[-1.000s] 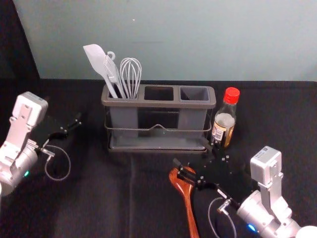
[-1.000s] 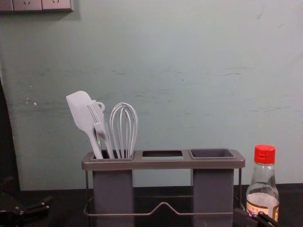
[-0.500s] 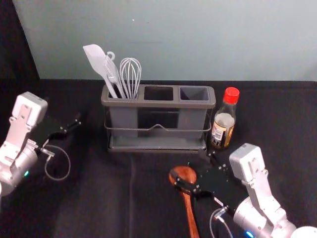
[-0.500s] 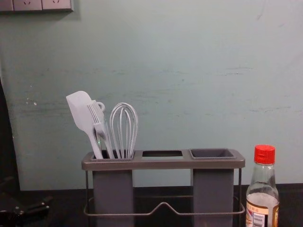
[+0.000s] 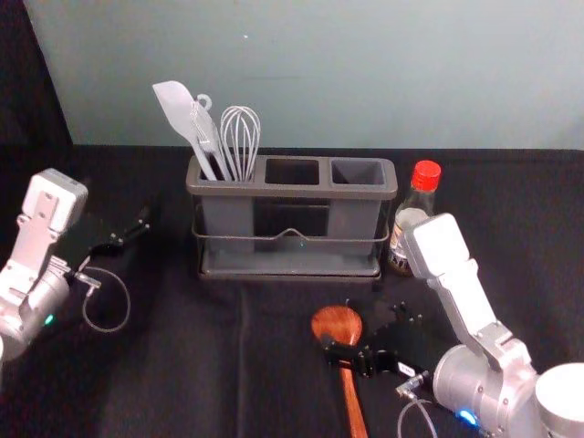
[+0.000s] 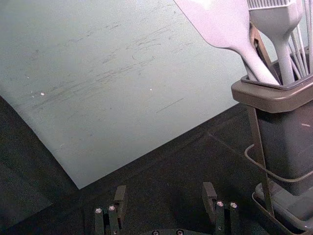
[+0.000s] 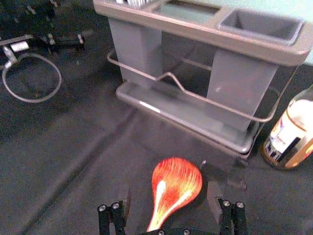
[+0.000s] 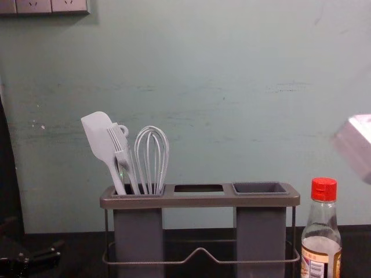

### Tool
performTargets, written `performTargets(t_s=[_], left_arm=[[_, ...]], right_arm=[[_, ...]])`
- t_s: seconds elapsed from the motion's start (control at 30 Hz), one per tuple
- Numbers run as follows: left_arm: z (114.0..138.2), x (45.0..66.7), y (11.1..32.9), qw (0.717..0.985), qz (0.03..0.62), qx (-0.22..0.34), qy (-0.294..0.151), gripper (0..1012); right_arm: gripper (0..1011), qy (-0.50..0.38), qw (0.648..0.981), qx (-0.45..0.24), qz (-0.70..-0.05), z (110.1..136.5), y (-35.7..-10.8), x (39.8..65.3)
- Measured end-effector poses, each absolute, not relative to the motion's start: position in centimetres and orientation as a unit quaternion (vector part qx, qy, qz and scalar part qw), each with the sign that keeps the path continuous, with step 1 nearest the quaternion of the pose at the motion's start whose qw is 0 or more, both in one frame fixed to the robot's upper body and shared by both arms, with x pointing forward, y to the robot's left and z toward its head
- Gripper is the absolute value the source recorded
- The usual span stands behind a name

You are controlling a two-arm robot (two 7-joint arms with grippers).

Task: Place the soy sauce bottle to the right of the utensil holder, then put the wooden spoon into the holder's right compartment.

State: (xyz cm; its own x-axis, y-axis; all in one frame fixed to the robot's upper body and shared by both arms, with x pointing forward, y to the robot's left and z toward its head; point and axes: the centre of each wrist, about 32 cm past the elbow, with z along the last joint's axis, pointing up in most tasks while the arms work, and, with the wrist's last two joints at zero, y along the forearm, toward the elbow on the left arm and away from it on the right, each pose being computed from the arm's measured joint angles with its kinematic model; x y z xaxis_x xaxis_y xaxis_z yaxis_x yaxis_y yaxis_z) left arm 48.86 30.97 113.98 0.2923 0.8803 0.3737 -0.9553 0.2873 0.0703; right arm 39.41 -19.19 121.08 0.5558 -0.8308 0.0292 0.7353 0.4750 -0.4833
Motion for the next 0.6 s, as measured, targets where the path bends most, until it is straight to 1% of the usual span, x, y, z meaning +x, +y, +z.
performTargets(t_s=[0.13,0.23,0.6], left_arm=[[114.0,48.9,31.0,0.791,0.58,0.142,-0.132,1000],[114.0,48.9,31.0,0.791,0.58,0.142,-0.132,1000],[114.0,48.9,31.0,0.791,0.58,0.141,-0.132,1000]], right_arm=[[1002,0.124,0.838,-0.263,-0.462,122.3,-18.4,40.2],[1002,0.14,0.831,-0.276,-0.462,122.5,-17.9,41.1],[1002,0.162,0.817,-0.292,-0.471,121.8,-16.4,43.8]])
